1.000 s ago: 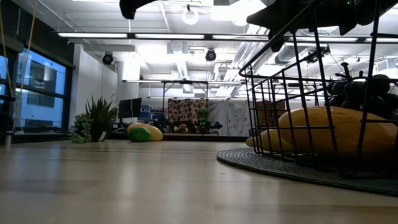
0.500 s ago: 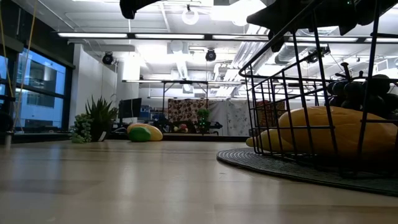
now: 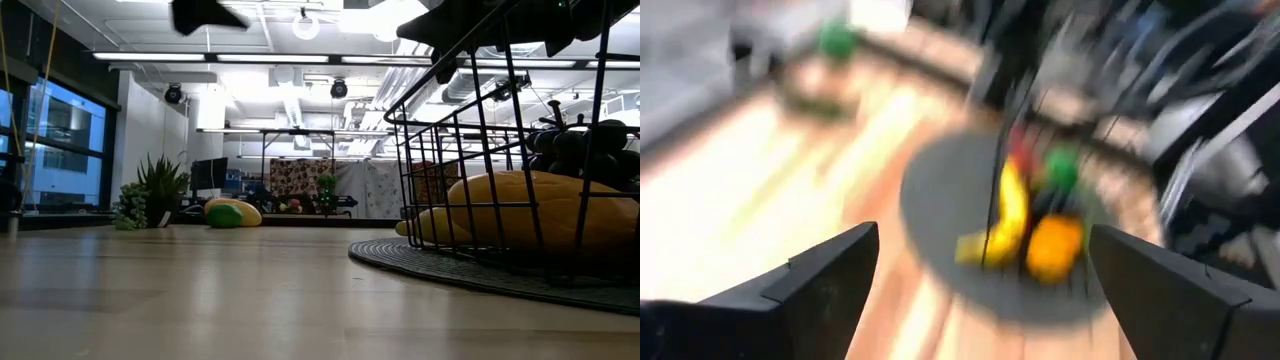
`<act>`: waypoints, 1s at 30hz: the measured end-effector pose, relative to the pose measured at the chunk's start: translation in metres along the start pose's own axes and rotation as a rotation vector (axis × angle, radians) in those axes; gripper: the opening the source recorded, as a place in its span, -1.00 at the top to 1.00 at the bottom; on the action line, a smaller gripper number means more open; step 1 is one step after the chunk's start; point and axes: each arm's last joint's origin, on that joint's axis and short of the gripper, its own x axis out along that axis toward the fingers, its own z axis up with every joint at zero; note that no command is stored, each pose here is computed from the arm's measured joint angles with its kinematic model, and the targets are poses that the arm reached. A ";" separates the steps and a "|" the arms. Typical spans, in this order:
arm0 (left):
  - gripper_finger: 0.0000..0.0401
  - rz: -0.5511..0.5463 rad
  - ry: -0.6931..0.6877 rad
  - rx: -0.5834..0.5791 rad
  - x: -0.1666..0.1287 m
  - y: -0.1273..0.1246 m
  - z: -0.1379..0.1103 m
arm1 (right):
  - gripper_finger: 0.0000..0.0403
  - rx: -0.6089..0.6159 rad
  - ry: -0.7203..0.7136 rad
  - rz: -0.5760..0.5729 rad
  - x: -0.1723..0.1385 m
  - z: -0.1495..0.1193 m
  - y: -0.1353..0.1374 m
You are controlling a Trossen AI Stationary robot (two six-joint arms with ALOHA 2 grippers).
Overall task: Build produce basket
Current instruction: Put the green lime into the black basket
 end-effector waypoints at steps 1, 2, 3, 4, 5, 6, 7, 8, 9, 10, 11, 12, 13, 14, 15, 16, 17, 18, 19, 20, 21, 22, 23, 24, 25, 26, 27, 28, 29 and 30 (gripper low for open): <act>-0.75 0.028 0.076 -0.030 0.001 -0.003 -0.002 | 1.00 0.000 0.000 0.000 0.000 0.000 0.000; -0.75 0.059 0.152 -0.063 0.002 -0.006 -0.003 | 1.00 -0.002 0.002 -0.001 0.000 0.000 0.000; -0.75 0.096 0.228 -0.099 0.005 -0.009 -0.007 | 1.00 -0.008 0.003 -0.001 0.000 0.000 0.000; -0.75 0.129 0.305 -0.141 0.007 -0.011 -0.011 | 1.00 -0.016 0.006 -0.002 0.000 -0.001 0.000; -0.75 0.158 0.381 -0.174 0.008 -0.014 -0.016 | 1.00 -0.021 0.011 -0.003 0.000 -0.001 0.000; -0.75 0.189 0.458 -0.207 0.010 -0.017 -0.021 | 1.00 -0.021 0.017 -0.004 0.000 -0.002 0.000; -0.75 0.214 0.524 -0.239 0.012 -0.019 -0.028 | 1.00 -0.020 0.023 -0.006 0.000 -0.002 -0.001; -0.75 0.239 0.594 -0.270 0.013 -0.022 -0.035 | 1.00 -0.019 0.028 -0.007 0.000 -0.003 -0.001; -0.75 0.269 0.661 -0.292 0.015 -0.025 -0.043 | 1.00 -0.018 0.034 -0.008 0.000 -0.003 -0.001; -0.75 0.293 0.721 -0.306 0.016 -0.028 -0.051 | 1.00 -0.016 0.040 -0.009 0.000 -0.004 -0.001; -0.75 0.318 0.775 -0.312 0.017 -0.032 -0.058 | 1.00 -0.015 0.045 -0.010 0.000 -0.004 -0.001; -0.75 0.347 0.823 -0.313 0.016 -0.036 -0.065 | 1.00 -0.014 0.048 -0.011 0.000 -0.005 -0.001; -0.75 0.374 0.865 -0.313 0.016 -0.039 -0.071 | 1.00 -0.014 0.050 -0.012 0.000 -0.005 -0.001; -0.75 0.398 0.901 -0.311 0.015 -0.043 -0.078 | 1.00 -0.014 0.051 -0.012 0.000 -0.005 -0.001; -0.75 0.416 0.931 -0.311 0.015 -0.047 -0.083 | 1.00 -0.014 0.051 -0.012 0.000 -0.005 -0.001; -0.75 0.429 0.961 -0.313 0.014 -0.051 -0.088 | 1.00 -0.013 0.051 -0.012 0.000 -0.005 -0.001; -0.75 0.437 0.992 -0.315 0.013 -0.055 -0.093 | 1.00 -0.013 0.051 -0.012 0.000 -0.005 -0.001; -0.75 0.441 1.023 -0.321 0.012 -0.059 -0.098 | 1.00 -0.013 0.052 -0.012 0.000 -0.005 -0.001; -0.75 0.440 1.061 -0.330 0.012 -0.063 -0.103 | 1.00 -0.013 0.052 -0.012 0.000 -0.005 -0.001; -0.75 0.436 1.102 -0.335 0.011 -0.067 -0.107 | 1.00 -0.013 0.052 -0.012 0.000 -0.005 -0.001; -0.75 0.426 1.151 -0.336 0.010 -0.071 -0.113 | 1.00 -0.013 0.052 -0.012 0.000 -0.005 -0.001; -0.75 0.418 1.204 -0.334 0.008 -0.073 -0.118 | 1.00 -0.013 0.052 -0.012 0.000 -0.005 -0.001; -0.75 0.413 1.251 -0.329 0.007 -0.076 -0.125 | 1.00 -0.014 0.052 -0.012 0.000 -0.005 -0.001; -0.75 0.421 1.294 -0.331 0.005 -0.077 -0.132 | 1.00 -0.014 0.052 -0.012 0.000 -0.005 -0.001; -0.75 0.436 1.331 -0.338 0.003 -0.078 -0.139 | 1.00 -0.013 0.054 -0.012 0.000 -0.005 -0.001; -0.75 0.454 1.362 -0.341 0.001 -0.079 -0.145 | 1.00 -0.012 0.056 -0.012 0.000 -0.005 -0.001; -0.75 0.469 1.383 -0.340 -0.001 -0.079 -0.152 | 1.00 -0.013 0.056 -0.012 0.000 -0.005 -0.001; -0.75 0.481 1.400 -0.348 -0.003 -0.079 -0.157 | 1.00 -0.013 0.057 -0.012 0.000 -0.006 -0.001; -0.75 0.488 1.414 -0.366 -0.004 -0.079 -0.163 | 1.00 -0.012 0.058 -0.012 0.000 -0.006 -0.001; -0.75 0.492 1.418 -0.379 -0.005 -0.080 -0.169 | 1.00 -0.012 0.060 -0.012 0.000 -0.006 -0.001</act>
